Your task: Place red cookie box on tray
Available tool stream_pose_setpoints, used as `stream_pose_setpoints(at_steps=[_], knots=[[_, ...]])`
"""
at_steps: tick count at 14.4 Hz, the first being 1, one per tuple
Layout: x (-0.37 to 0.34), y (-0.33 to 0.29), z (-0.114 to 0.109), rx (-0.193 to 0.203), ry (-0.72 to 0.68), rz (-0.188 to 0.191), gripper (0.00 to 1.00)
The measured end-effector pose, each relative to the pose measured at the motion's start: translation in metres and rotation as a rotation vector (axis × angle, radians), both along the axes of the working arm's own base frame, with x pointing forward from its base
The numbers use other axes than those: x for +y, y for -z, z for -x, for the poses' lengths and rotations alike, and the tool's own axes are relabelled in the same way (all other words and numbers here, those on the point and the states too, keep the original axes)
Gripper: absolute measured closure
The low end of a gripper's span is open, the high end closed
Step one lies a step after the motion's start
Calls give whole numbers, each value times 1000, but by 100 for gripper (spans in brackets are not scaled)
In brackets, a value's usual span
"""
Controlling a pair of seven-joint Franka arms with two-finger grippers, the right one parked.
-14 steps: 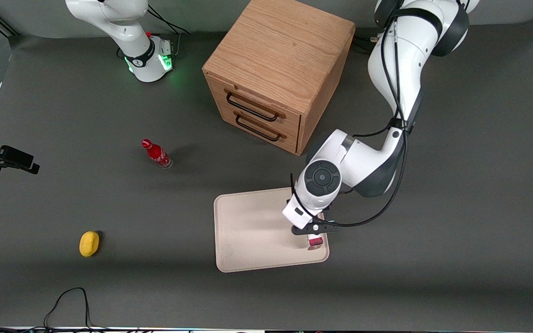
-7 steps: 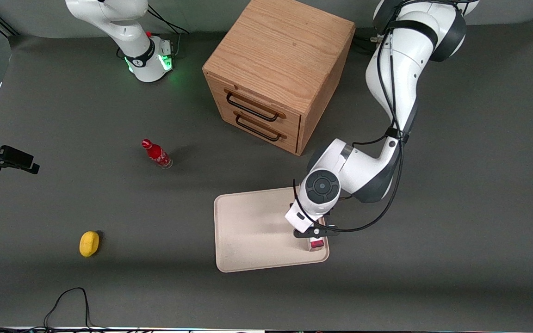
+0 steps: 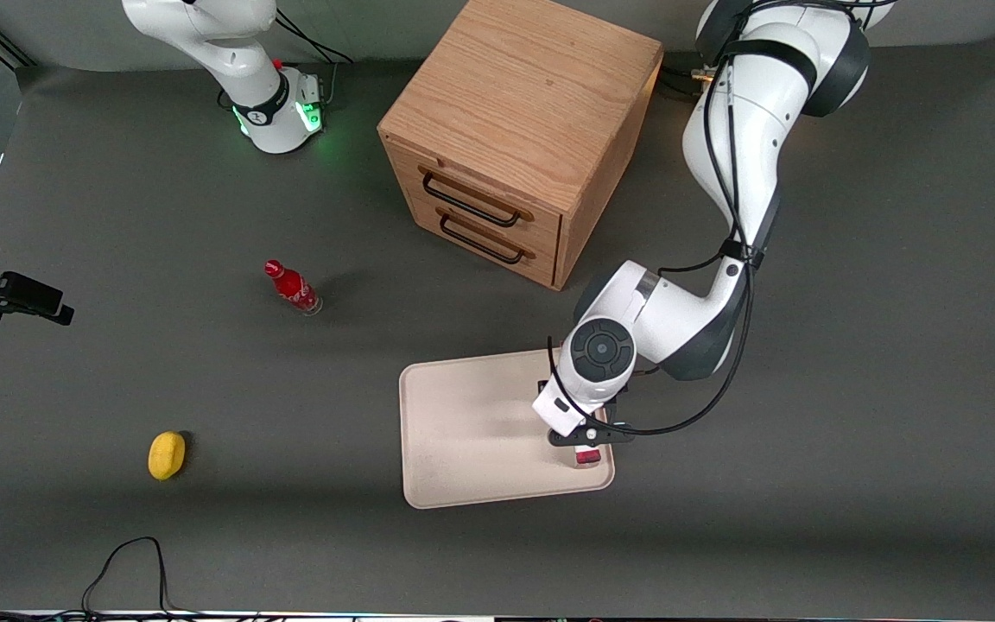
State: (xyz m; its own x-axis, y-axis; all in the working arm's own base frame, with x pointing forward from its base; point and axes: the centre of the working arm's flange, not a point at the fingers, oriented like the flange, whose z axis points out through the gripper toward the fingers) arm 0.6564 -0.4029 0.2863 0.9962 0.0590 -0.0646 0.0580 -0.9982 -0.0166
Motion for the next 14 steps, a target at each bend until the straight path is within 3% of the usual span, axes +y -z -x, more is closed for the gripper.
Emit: stream_pose_setpoints(at_steps=[4,7,10,14], knots=[[11,-108,16,17,2,-24,0],[28,-209,46,11,5,-37,0],[47,-268,70,7,5,-48,0],[148,-305,53,10,0,-50,0]])
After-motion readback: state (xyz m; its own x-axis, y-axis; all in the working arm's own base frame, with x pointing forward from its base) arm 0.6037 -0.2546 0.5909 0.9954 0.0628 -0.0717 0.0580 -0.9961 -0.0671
